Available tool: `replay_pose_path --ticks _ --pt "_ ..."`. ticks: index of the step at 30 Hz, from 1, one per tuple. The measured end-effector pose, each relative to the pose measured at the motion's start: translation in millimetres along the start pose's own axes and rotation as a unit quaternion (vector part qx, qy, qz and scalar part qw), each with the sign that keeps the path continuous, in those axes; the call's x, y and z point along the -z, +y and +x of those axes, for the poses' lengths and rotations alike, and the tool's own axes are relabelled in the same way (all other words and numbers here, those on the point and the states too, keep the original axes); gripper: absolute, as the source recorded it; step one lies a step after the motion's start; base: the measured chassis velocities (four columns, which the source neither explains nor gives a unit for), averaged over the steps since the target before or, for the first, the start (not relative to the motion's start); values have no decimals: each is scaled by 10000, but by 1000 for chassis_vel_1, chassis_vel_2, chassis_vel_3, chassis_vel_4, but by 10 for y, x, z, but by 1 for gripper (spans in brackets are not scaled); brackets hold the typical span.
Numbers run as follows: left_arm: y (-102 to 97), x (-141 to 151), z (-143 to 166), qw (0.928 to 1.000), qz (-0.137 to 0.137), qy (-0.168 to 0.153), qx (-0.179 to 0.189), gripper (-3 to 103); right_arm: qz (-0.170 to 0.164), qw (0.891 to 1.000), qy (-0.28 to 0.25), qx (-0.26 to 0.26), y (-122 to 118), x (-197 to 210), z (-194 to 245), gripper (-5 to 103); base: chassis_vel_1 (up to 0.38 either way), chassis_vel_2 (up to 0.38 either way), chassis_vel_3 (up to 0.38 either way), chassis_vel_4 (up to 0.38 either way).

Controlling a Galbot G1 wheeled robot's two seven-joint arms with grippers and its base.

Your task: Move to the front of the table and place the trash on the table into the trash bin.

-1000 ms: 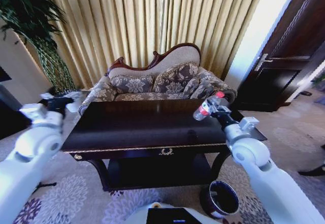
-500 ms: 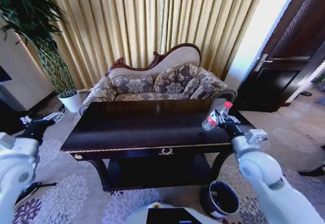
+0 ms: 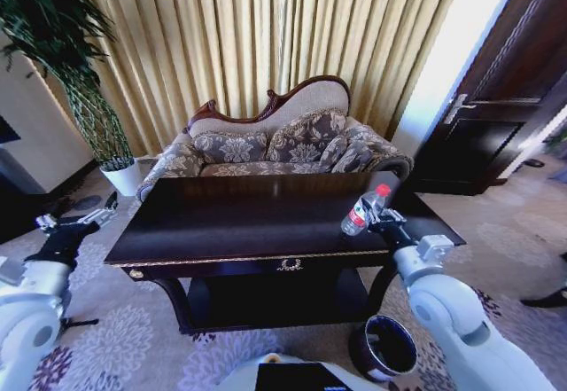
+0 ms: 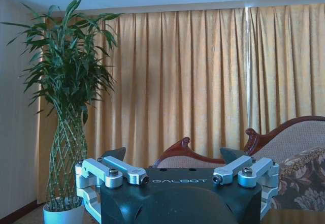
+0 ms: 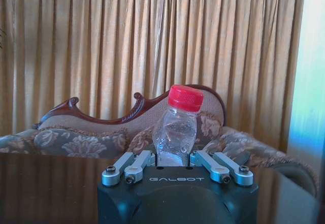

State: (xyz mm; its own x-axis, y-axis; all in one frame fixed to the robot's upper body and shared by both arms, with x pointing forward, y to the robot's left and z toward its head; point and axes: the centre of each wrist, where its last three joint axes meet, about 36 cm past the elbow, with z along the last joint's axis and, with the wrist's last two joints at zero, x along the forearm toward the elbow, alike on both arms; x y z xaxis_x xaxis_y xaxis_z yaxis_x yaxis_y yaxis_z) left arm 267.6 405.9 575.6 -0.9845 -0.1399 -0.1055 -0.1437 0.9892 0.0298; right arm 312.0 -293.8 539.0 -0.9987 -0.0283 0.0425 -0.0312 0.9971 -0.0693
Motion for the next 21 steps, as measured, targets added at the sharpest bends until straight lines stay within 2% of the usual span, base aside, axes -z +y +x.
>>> replay_pose_path --ticks 3,4,6,7,9,17,21 --pt "17 -7 -14 10000 -19 7 -44 100 121 9999 -74 -75 -22 17 -25 25 0 0 0 0" --pt "35 -22 -35 10000 -19 5 -91 100 260 9994 -142 -173 -43 23 -50 25 62 -74 -48 59" --pt "41 -28 -42 9999 -16 7 -109 100 329 9991 -165 -218 -51 19 -59 25 46 -74 -48 59" --pt "47 -35 -50 9998 -7 9 -177 100 509 9980 -214 -324 -73 -10 -84 25 46 -85 -59 62" --pt "44 -40 -50 9997 7 27 -247 100 585 9974 -230 -341 -82 -32 -98 25 68 -92 -91 89" --pt "5 -53 -63 9994 22 245 -237 100 538 9982 -144 -201 -59 -74 -89 25 106 -102 -99 110" --pt "-13 -57 -78 9994 23 253 -242 100 512 9984 -122 -193 -61 -79 -81 24 103 -94 -115 89"
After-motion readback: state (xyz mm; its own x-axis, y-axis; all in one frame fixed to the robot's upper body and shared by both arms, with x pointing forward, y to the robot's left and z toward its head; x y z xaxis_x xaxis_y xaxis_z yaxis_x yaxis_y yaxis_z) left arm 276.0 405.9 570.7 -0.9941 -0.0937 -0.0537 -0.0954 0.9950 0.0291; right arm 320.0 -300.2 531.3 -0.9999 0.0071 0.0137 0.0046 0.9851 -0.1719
